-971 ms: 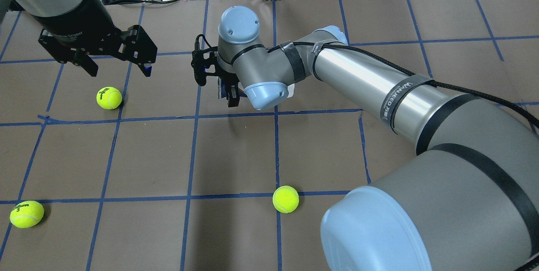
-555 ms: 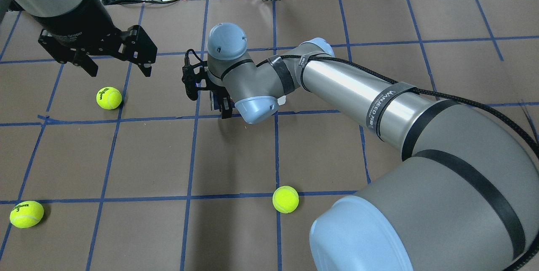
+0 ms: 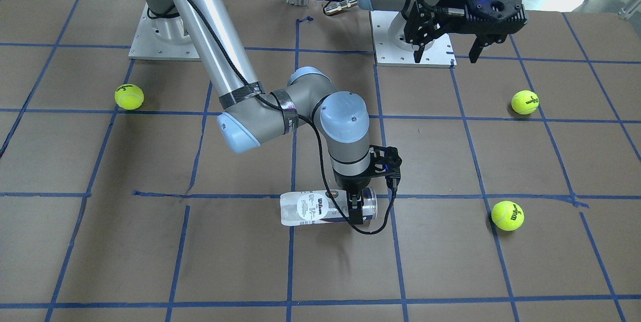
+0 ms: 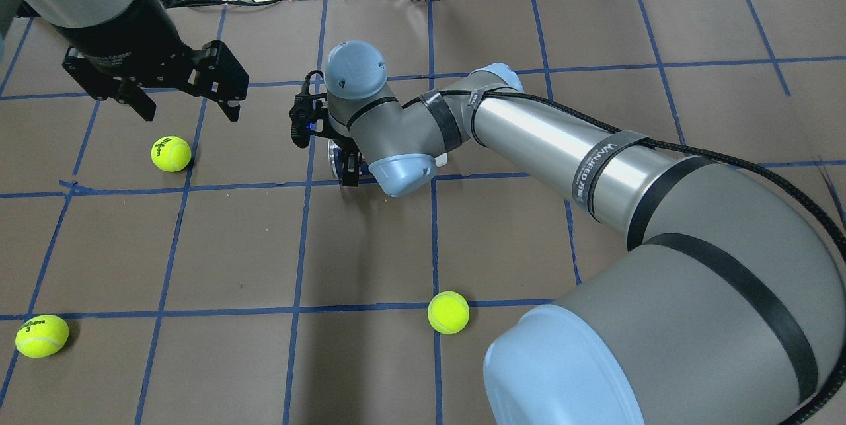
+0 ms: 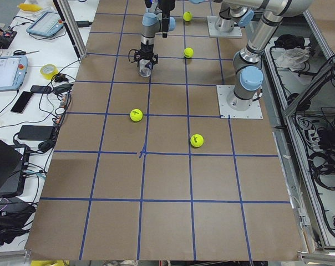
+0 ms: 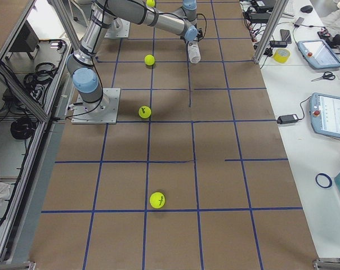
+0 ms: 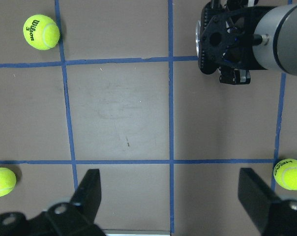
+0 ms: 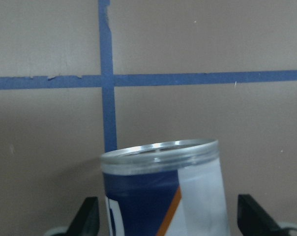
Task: Lift up tennis ball bucket
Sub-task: 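Lay the can on its side and open the right gripper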
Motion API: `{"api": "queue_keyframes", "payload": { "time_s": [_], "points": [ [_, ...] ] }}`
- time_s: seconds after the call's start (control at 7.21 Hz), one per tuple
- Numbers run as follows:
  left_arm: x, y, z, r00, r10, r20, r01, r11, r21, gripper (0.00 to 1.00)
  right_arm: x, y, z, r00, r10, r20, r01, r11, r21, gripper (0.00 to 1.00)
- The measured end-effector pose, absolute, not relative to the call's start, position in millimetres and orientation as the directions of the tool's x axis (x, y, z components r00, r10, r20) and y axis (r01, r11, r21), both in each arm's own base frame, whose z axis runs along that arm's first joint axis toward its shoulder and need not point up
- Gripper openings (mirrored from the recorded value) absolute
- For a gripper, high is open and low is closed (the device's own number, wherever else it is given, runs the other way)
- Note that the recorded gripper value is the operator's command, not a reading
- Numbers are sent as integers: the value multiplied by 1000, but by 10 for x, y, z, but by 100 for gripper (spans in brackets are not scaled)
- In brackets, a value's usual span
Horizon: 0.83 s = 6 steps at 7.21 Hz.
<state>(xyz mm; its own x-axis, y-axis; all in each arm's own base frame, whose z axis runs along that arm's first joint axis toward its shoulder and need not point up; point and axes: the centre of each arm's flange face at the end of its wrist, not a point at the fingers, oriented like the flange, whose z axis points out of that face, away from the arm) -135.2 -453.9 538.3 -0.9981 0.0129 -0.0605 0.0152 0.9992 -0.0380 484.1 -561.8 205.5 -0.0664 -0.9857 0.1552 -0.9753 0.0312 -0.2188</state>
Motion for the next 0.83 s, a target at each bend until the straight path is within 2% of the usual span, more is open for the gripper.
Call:
{"api": "queue_keyframes", "payload": {
  "time_s": [0.42,0.83],
  "points": [
    [-1272,-4632,5343,-999,10,-39,12,999,-37,100,4636,-5776,2153,-122,-980,158,-968,83,-236,100],
    [-1036,-5124,5008,-998,33,62,30,998,-47,100,4012,-6072,2658,-350,-928,127,-916,310,-256,100]
  ]
}}
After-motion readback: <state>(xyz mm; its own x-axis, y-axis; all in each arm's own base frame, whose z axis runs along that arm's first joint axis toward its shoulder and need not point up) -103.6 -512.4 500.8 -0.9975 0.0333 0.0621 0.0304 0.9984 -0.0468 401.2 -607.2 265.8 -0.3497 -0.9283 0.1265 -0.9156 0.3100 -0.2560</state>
